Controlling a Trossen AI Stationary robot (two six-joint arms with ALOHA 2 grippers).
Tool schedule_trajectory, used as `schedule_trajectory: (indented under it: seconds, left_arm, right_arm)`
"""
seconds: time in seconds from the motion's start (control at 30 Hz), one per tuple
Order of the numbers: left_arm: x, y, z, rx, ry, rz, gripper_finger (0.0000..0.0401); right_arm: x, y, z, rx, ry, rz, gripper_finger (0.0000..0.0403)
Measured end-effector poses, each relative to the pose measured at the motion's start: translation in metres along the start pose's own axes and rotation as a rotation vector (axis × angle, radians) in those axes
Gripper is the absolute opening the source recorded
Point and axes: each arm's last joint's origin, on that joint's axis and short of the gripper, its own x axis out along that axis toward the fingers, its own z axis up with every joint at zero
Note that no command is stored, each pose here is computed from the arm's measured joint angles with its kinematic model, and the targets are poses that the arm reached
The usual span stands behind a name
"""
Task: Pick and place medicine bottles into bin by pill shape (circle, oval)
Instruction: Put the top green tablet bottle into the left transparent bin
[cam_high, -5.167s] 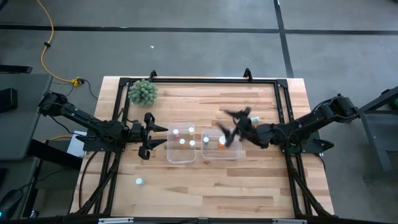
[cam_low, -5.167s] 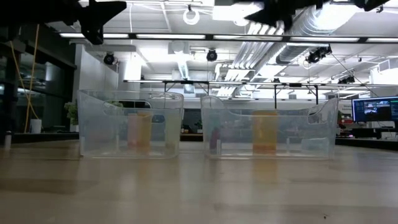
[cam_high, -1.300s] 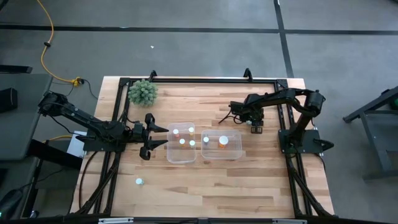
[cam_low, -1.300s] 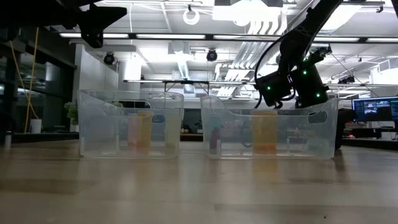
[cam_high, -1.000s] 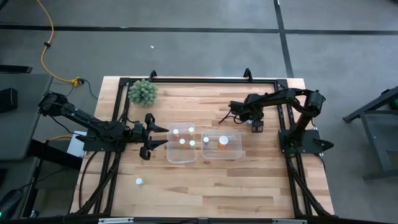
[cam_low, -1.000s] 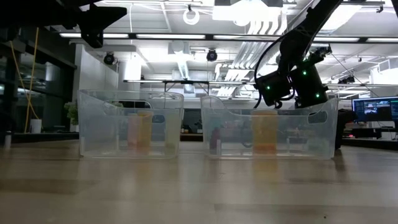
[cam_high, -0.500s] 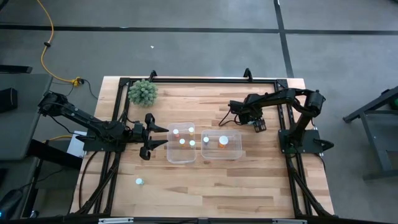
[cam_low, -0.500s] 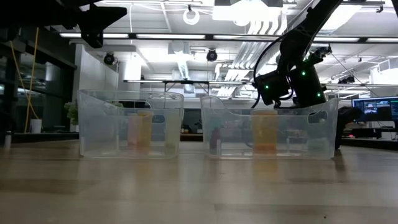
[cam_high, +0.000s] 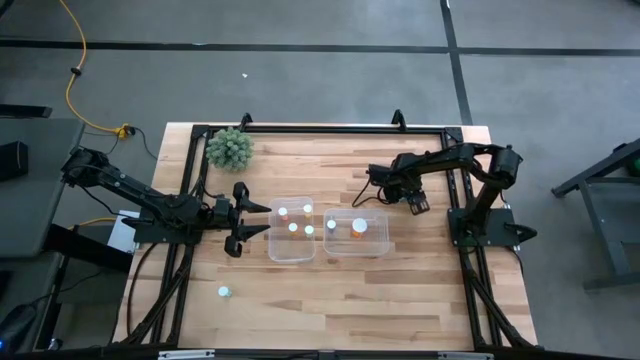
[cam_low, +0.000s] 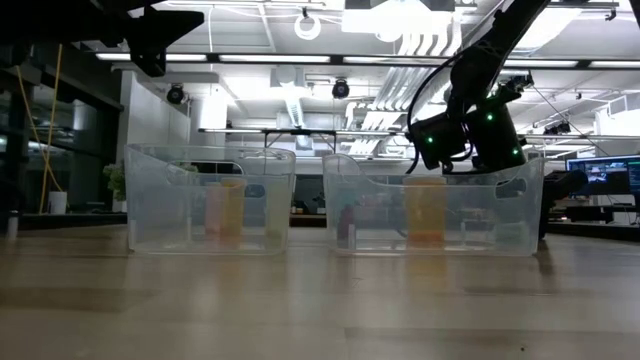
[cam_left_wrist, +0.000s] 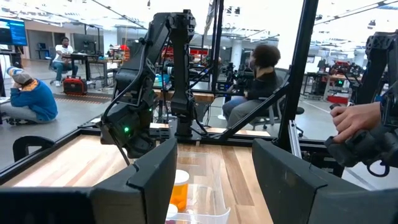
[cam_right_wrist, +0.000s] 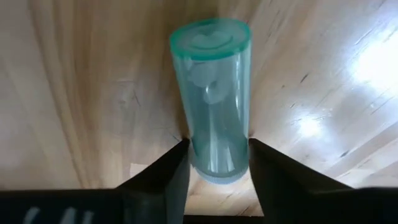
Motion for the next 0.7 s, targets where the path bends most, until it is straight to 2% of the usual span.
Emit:
schedule_trajectory:
  seconds: [0.2,0.6,0.7]
  left_arm:
    - [0.0,0.0,0.0,0.0,0.0,0.0,0.02]
    - [0.0,0.0,0.0,0.001,0.0,0.004,0.02]
    - [0.0,0.0,0.0,0.008,0.0,0.005,0.02]
  right_arm:
    - [0.0,0.001,-0.001,0.009,0.006,0.008,0.0118]
    - [-0.003,0.002,-0.005,0.029,0.037,0.01,0.0113]
    - [-0.011,0.004,-0.013,0.049,0.061,-0.026,0.0113]
